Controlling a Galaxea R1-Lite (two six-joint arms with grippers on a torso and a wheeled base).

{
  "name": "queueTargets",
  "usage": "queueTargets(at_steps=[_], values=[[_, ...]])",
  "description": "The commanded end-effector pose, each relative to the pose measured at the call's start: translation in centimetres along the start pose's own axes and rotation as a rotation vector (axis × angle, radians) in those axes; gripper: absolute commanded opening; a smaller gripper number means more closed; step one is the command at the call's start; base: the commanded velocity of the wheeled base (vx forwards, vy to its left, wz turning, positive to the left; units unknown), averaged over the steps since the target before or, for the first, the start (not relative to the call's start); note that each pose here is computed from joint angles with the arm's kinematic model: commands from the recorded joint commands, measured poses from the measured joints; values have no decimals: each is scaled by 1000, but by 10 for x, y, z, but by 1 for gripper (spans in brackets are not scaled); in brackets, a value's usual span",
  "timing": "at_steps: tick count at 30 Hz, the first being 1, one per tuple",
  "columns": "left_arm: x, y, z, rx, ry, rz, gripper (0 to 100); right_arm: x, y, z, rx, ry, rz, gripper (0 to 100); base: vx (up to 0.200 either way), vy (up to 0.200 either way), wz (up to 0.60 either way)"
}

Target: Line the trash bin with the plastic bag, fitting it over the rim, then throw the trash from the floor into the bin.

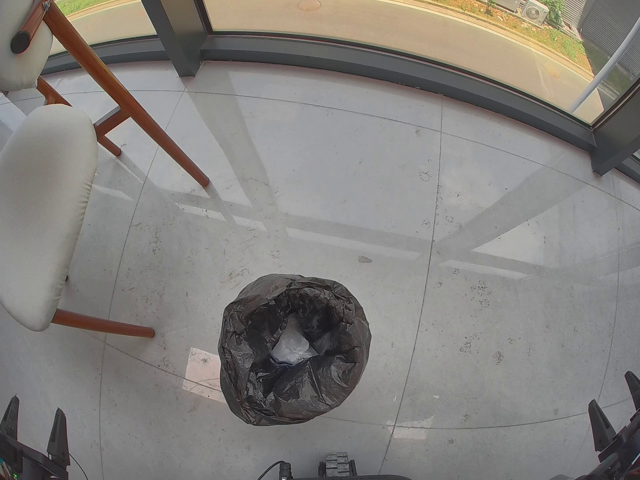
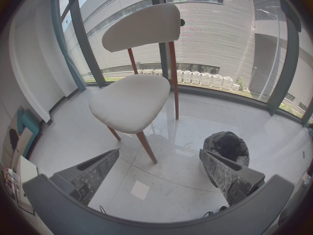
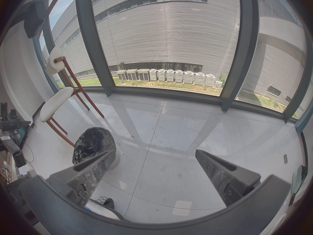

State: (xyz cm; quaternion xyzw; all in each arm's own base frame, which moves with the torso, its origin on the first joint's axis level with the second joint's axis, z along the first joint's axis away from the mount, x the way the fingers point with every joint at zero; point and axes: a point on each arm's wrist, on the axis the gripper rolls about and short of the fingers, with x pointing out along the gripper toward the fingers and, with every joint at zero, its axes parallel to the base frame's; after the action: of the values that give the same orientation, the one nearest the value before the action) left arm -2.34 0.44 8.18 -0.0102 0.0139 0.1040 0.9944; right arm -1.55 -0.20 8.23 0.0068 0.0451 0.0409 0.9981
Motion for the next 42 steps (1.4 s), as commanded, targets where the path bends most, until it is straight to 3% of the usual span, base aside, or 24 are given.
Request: queueTargets(at_steps=[1, 2, 3, 5, 8, 11, 19, 20, 21, 22, 26, 28, 29, 42], values=[[-1, -4, 0, 35, -5, -191, 100, 1, 0, -5, -1, 19, 3, 100, 0, 0, 0], [-1, -4, 0, 38, -7, -204, 100, 1, 0, -5, -1, 19, 1, 100, 0, 0, 0], [-1, -7, 0, 63, -7, -305, 100, 1, 0, -5, -1, 19, 3, 100, 0, 0, 0], [-2, -8, 0, 76, -11, -358, 100, 1, 0, -5, -1, 16, -2, 100, 0, 0, 0], [-1, -7, -1, 72, -10, -332, 100, 1, -1, -5, 4, 17, -34, 100, 0, 0, 0], [2, -4, -6, 24, -1, -153, 100, 1, -1, -5, 4, 17, -37, 100, 0, 0, 0], [2, -5, -6, 21, -2, -199, 100, 1, -1, -5, 4, 22, -36, 100, 0, 0, 0], [2, -5, -6, 21, -2, -197, 100, 0, 1, -6, 6, 19, -116, 100, 0, 0, 0], [2, -5, -6, 21, -2, -197, 100, 0, 1, -6, 6, 19, -116, 100, 0, 0, 0], [2, -5, -6, 20, -2, -196, 100, 1, 2, -5, 12, 16, -205, 100, 0, 0, 0], [2, -5, -6, 20, -2, -200, 100, 0, 2, -5, 6, 3, -156, 100, 0, 0, 0], [2, -5, -6, 20, -3, -202, 100, -6, 2, -8, -23, -85, -81, 100, 0, 0, 0], [2, -5, -6, 21, -2, -204, 100, -6, 2, -8, -29, -85, -73, 100, 0, 0, 0], [2, -5, -6, 21, -2, -208, 100, -5, 2, -7, -28, -67, -95, 100, 0, 0, 0]])
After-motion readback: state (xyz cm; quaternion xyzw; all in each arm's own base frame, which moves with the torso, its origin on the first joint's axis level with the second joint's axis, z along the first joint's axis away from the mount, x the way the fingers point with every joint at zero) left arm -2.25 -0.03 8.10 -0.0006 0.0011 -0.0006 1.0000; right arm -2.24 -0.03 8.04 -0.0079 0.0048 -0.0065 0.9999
